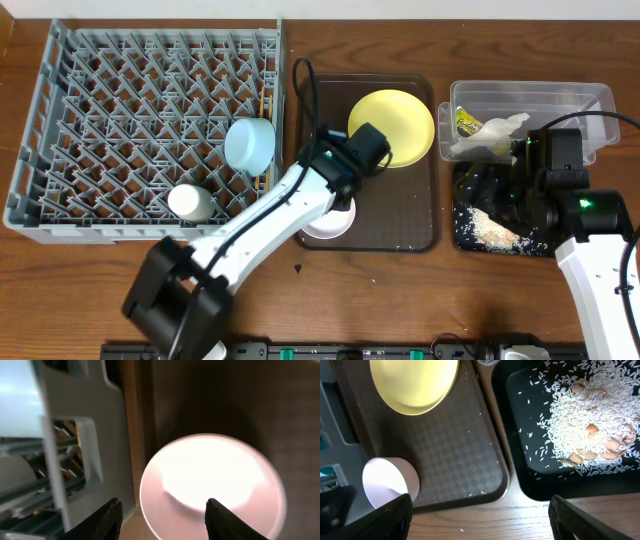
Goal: Sort waste into correct bins and load items into the dishwasher
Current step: 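Move the left gripper to the pink bowl and grasp its rim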
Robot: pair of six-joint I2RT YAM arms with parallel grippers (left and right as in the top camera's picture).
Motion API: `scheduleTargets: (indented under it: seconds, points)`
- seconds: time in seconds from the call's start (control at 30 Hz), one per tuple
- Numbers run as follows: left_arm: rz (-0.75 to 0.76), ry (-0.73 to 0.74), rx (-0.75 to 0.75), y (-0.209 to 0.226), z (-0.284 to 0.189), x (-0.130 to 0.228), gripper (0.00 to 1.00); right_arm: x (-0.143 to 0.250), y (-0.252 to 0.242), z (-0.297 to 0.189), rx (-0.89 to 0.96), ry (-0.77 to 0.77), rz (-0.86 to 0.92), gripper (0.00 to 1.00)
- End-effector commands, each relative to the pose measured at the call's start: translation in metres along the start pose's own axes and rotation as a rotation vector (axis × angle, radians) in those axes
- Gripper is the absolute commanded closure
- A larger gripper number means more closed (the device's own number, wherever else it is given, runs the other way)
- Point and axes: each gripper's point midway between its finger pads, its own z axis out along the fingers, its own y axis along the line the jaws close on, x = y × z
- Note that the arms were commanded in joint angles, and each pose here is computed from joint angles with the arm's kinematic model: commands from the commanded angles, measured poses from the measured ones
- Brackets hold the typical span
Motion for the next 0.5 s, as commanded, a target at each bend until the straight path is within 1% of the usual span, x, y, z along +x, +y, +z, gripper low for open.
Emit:
scheduleTargets:
  seconds: [0.0, 0.1, 0.13, 0.2, 0.27, 0.33, 0.37, 0.47]
  points:
    - [-0.033, 0.062, 0.017, -0.009, 0.021, 0.008, 0.54, -0.004, 0.001, -0.003, -0.007, -0.013, -0.006, 0.15]
    - [0.059, 0.11, 0.196, -0.049, 0.021, 0.017, 0.56, -0.005, 0.002, -0.003, -0.008, -0.015, -0.006, 0.15]
    - [0.077, 0.113, 0.205, -0.053, 0.021, 0.019, 0.55, -0.005, 0.002, -0.003, -0.008, -0.015, -0.006, 0.15]
    - [0.077, 0.101, 0.164, -0.05, 0.024, 0.019, 0.54, -0.004, 0.001, -0.003, -0.006, -0.011, -0.006, 0.14]
    - [0.071, 0.104, 0.202, -0.058, 0.024, 0.018, 0.55, -0.004, 0.001, -0.003, -0.006, -0.011, -0.005, 0.14]
    - [0.088, 0.115, 0.32, -0.08, 0.018, 0.018, 0.55, -0.005, 0.002, -0.003, -0.009, -0.016, -0.007, 0.14]
    - [0.11, 0.119, 0.419, -0.098, 0.012, 0.018, 0.55, -0.006, 0.003, -0.003, -0.013, -0.022, -0.008, 0.14]
    - [0.128, 0.1, 0.518, -0.121, 0.002, 0.015, 0.55, -0.008, 0.004, -0.003, -0.016, -0.028, -0.01, 0.14]
